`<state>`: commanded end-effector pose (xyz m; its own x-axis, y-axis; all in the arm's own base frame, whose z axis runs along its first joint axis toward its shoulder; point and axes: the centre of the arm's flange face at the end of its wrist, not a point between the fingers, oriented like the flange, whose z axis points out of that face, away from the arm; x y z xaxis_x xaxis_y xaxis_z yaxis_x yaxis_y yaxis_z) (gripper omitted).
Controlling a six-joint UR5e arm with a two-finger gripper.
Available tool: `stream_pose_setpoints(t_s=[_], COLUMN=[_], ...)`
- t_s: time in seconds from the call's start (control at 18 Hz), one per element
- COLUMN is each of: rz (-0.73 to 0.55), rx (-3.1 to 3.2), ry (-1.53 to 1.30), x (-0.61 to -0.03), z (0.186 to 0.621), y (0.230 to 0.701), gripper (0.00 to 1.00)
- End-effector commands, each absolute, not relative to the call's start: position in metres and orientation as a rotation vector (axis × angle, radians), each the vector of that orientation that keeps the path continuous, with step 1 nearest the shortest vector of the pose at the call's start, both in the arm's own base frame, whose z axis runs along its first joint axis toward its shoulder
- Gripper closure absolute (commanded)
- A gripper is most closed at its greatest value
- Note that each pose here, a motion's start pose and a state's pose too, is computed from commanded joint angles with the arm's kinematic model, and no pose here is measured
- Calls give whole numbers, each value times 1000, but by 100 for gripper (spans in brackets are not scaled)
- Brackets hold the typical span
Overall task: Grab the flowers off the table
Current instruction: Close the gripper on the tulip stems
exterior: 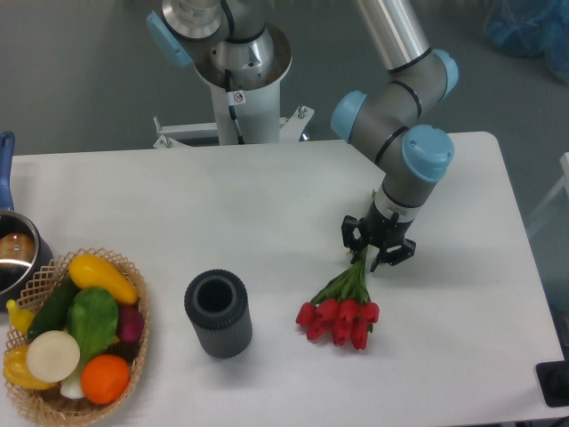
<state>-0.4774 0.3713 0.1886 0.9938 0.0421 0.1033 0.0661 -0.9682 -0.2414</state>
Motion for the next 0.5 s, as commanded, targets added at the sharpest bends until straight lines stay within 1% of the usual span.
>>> stream_pose_setpoints(t_s=[0.11, 0.17, 0.28, 0.44, 0.5], rz=[-140, -138, -138, -140, -140], rx=[-2890, -2889, -2889, -2890, -2890], ry=[-77, -79, -77, -79, -77], x=[-478, -478, -479, -479, -479], z=[189, 190, 190, 189, 189], y=[371, 372, 372, 372, 372], gripper=[64, 67, 67, 75, 75])
